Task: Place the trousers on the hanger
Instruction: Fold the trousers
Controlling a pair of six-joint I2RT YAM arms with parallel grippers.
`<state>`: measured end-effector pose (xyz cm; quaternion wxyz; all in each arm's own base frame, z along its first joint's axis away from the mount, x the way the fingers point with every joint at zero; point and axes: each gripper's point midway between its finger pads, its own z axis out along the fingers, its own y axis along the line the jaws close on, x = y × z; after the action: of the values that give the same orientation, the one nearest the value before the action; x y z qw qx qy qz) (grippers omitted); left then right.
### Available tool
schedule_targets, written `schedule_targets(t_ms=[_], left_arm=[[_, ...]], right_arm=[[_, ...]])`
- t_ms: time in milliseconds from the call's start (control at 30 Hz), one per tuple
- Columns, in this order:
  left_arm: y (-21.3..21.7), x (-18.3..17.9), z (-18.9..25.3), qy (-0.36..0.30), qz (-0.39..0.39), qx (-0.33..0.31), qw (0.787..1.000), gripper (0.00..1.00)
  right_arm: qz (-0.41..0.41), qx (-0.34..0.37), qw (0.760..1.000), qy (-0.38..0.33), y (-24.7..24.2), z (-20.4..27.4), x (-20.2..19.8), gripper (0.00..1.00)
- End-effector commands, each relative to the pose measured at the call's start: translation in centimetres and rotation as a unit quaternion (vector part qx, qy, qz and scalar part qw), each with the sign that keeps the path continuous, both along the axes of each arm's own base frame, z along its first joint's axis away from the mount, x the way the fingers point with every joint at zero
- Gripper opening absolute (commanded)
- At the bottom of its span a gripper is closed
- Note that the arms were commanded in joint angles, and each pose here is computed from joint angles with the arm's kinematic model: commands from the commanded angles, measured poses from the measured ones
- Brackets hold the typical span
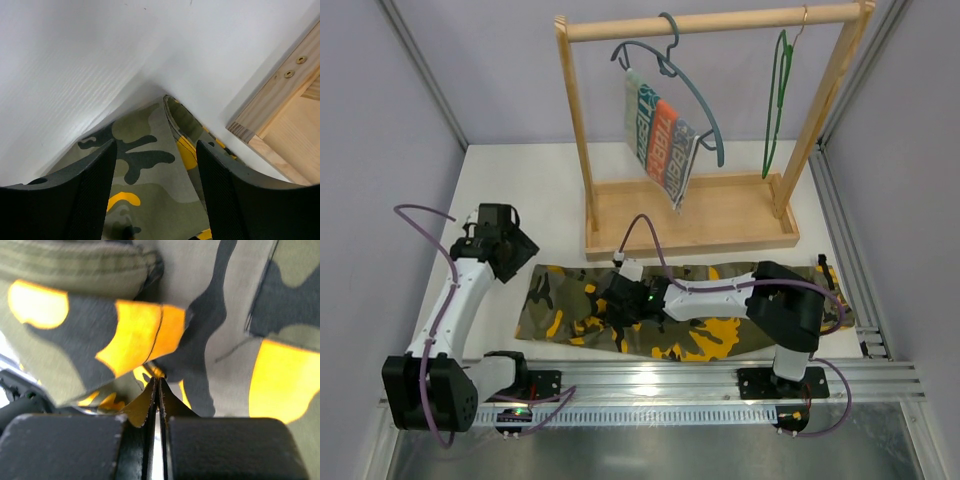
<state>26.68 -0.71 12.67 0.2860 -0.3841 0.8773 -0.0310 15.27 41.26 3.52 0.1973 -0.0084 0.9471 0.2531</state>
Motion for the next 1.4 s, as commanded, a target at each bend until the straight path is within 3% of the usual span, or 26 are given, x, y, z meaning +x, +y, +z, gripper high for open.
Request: schedule_targets(t_ms=[0, 367, 400, 467, 567, 633, 733, 900, 1133, 1367], left_arm=[[-0.2, 1.3, -0.8, -0.007, -0.007, -0.006, 1.000, 0.66], [0.8, 1.2, -3.8, 0.047, -0.010, 0.009, 0.999, 0.66], [0.8, 1.2, -4.0, 0.047, -0.011, 0.009, 0.999, 0.66], [1.4, 1.0, -4.4, 0.053, -0.001, 0.005, 0.999, 0.66], [1.2, 1.1, -4.4, 0.055, -0.013, -0.001, 0.998, 0.66], [0.1, 1.5, -4.0, 0.044, -0.047, -0.021, 0.998, 0.66], [-1.4, 2.1, -2.7, 0.022, -0.107, -0.042, 0.993, 0.65], [-1.8, 2.2, 0.4, -0.017, -0.140, -0.037, 0.989, 0.65], [-1.4, 3.0, 3.6, -0.049, -0.149, -0.016, 0.988, 0.65], [-1.8, 3.0, 4.2, -0.057, -0.159, -0.021, 0.985, 0.65]], right_arm=[[-0.006, 0.040, 0.998, -0.041, 0.6, 3.7, 0.0, 0.04], [-0.021, 0.021, 0.997, -0.068, -1.8, 5.1, -3.0, 0.04], [-0.011, 0.015, 0.997, -0.070, -1.7, 4.9, -3.7, 0.09], [0.019, 0.004, 0.997, -0.079, -1.6, 4.8, -4.2, 0.31], [0.066, 0.010, 0.991, -0.113, -1.9, 4.8, -4.3, 0.42], [0.095, 0.051, 0.986, -0.130, -1.7, 6.5, -3.9, 0.46], [0.161, 0.164, 0.959, -0.164, -0.2, 9.2, -2.8, 0.58], [0.268, 0.152, 0.917, -0.252, -0.7, 10.0, -1.8, 0.75], [0.396, 0.162, 0.844, -0.324, 0.6, 12.1, 0.2, 0.81], [0.453, 0.176, 0.812, -0.323, 0.8, 12.1, 3.3, 0.83]])
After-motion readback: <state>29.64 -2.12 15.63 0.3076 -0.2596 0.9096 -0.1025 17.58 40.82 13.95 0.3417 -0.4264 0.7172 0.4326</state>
